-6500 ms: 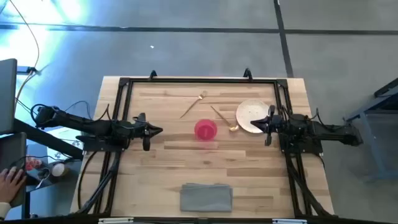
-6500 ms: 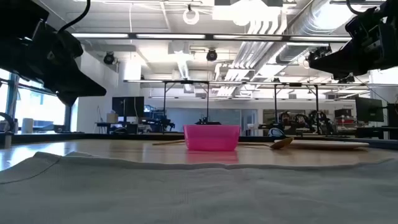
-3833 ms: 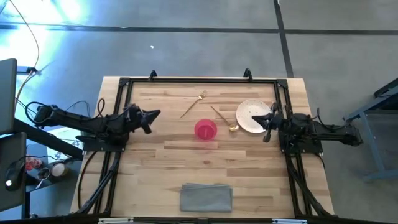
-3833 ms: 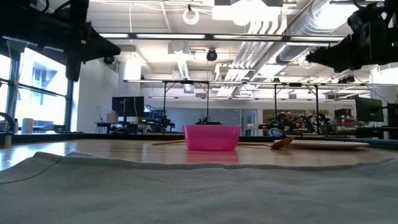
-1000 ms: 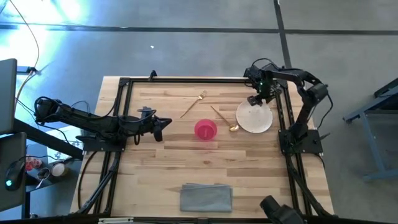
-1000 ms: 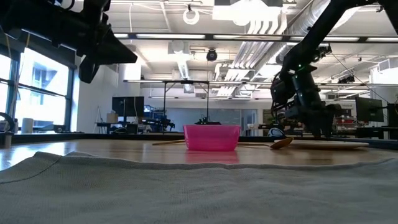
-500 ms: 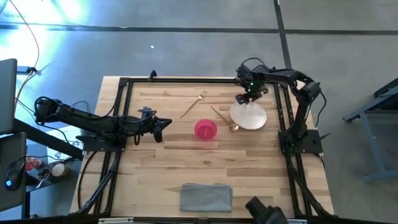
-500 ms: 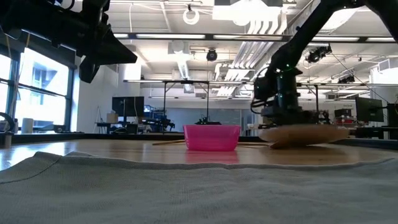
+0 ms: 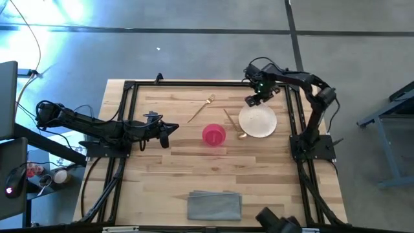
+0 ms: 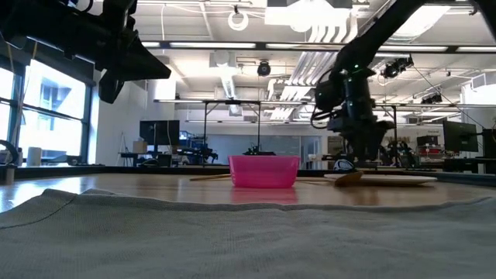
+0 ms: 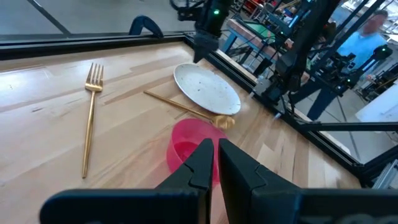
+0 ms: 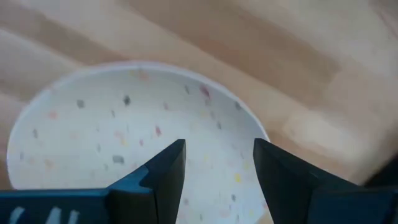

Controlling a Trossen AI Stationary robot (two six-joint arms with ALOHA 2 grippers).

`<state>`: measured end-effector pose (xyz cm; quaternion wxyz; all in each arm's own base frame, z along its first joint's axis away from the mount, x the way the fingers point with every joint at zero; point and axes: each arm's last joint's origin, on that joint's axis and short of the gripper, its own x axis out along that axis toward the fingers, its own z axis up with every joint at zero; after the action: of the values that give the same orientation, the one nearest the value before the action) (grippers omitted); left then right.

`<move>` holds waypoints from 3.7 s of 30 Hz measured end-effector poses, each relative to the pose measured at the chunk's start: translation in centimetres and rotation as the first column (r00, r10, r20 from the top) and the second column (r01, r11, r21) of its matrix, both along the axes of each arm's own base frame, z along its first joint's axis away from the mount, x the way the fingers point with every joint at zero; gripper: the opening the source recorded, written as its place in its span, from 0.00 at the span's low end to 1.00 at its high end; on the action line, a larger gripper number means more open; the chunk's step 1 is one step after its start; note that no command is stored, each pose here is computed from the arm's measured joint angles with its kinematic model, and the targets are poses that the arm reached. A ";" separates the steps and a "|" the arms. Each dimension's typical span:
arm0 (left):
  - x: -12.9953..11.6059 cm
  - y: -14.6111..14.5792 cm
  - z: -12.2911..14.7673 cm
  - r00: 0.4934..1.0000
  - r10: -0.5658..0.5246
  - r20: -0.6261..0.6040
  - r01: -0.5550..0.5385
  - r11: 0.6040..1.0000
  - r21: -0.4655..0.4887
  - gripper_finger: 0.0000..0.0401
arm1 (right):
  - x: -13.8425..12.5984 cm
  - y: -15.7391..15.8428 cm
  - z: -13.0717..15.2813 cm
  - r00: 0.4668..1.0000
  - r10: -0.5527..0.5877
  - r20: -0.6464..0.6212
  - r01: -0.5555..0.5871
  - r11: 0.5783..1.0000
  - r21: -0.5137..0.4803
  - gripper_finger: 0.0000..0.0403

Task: Set table place
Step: Move the white plate to the middle

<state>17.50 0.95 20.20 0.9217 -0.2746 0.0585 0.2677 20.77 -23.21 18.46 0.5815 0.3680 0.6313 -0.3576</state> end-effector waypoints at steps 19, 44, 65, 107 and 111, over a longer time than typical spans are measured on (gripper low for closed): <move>0.0 0.0 0.0 1.000 -0.016 0.000 0.016 1.000 -0.004 0.04 | -9.4 8.8 -3.5 0.922 -0.348 0.173 0.350 0.937 0.020 0.45; 0.0 -0.1 0.0 1.000 -0.024 0.000 0.024 1.000 -0.006 0.04 | -10.0 9.3 -4.3 0.904 -0.405 0.139 0.413 0.910 -0.030 0.45; 0.0 -0.1 -0.1 1.000 -0.021 -0.008 0.021 1.000 -0.006 0.04 | -8.8 8.1 -4.7 0.842 -0.398 0.363 0.446 0.893 -0.055 0.01; 0.0 0.0 -0.2 1.000 -0.013 -0.024 0.013 1.000 -0.003 0.04 | -9.1 10.5 0.2 0.707 -0.345 0.617 0.462 0.886 -0.034 0.00; 0.0 0.0 -0.2 1.000 -0.014 -0.024 0.013 1.000 -0.003 0.04 | -8.9 10.5 0.2 0.714 -0.330 0.617 0.470 0.880 -0.073 0.00</move>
<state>17.45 0.92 19.98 0.9224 -0.2721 0.0718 0.2647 11.88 -12.69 18.71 0.6931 0.5205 0.2800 -0.4127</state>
